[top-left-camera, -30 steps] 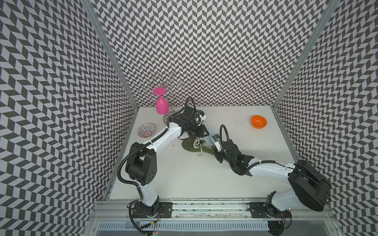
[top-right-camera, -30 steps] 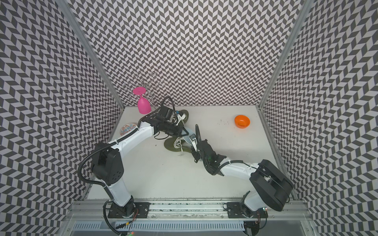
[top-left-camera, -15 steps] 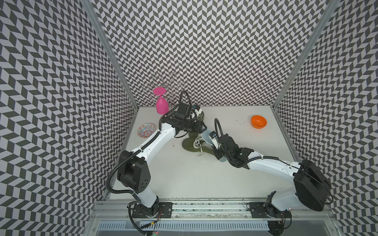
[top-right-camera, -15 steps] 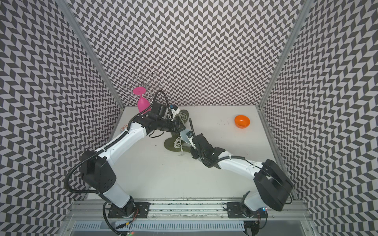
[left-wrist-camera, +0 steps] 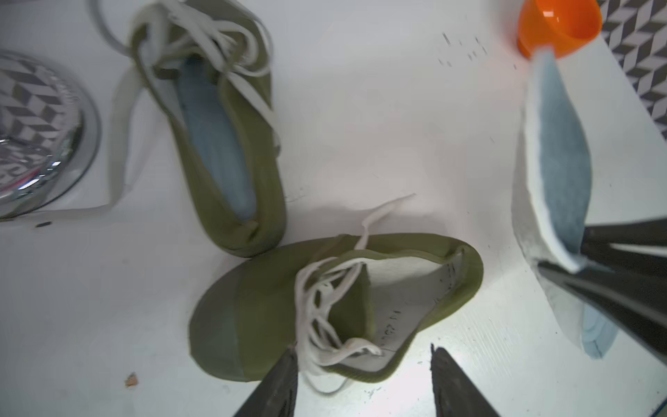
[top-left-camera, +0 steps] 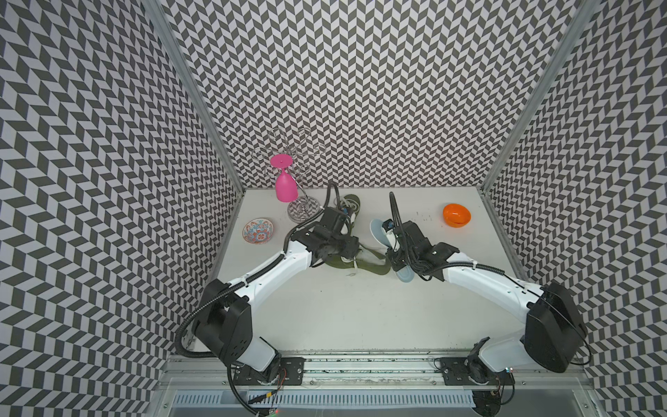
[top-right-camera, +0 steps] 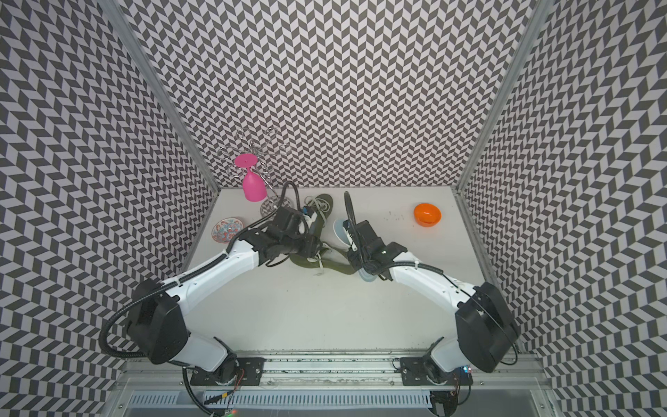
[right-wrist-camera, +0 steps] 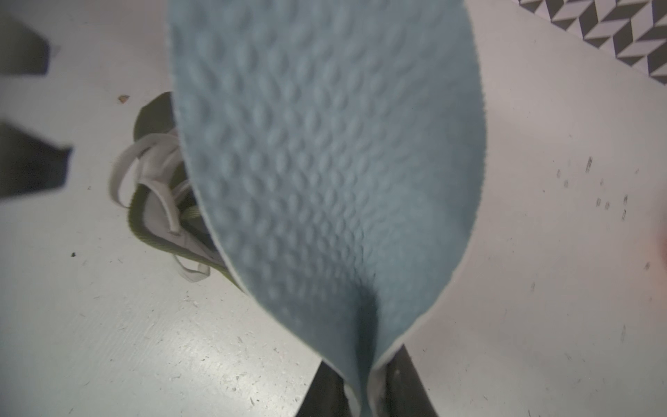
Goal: Insert the insole into the shoe
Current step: Pick up the insole from the center of the board, then insert the insole into the shoe.
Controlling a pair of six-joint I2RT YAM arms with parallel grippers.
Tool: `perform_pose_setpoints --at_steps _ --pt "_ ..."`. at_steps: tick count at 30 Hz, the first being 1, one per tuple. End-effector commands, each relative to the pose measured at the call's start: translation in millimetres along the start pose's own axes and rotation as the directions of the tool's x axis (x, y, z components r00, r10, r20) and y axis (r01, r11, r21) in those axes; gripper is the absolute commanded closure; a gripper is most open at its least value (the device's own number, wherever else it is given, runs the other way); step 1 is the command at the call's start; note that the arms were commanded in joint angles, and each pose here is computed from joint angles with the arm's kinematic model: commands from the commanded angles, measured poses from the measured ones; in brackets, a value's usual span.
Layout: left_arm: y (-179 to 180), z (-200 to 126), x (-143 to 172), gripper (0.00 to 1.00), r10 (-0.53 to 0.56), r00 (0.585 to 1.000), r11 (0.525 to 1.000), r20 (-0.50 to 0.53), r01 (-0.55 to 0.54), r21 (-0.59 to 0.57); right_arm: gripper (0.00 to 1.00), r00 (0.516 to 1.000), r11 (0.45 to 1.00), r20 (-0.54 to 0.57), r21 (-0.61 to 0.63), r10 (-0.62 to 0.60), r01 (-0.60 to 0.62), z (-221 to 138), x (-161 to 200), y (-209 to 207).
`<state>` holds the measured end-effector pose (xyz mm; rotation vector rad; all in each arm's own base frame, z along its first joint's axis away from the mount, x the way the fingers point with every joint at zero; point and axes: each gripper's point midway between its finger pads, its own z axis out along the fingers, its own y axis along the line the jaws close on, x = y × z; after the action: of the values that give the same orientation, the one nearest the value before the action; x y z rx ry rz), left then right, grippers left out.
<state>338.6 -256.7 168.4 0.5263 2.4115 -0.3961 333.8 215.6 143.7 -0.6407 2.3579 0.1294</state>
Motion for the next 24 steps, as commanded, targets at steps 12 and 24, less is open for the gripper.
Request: perform_pose_setpoints --at_steps 12,24 --pt "-2.4 38.2 -6.6 0.41 0.112 0.991 0.945 -0.070 -0.127 -0.300 0.81 0.978 0.978 -0.017 -0.005 0.206 -0.206 -5.5 -1.0 -30.1" --pt "-28.0 58.3 16.4 0.56 0.115 0.976 0.955 -0.186 -0.161 -0.250 0.82 0.935 0.935 -0.009 -0.017 0.355 -0.355 3.5 1.9 -64.2"
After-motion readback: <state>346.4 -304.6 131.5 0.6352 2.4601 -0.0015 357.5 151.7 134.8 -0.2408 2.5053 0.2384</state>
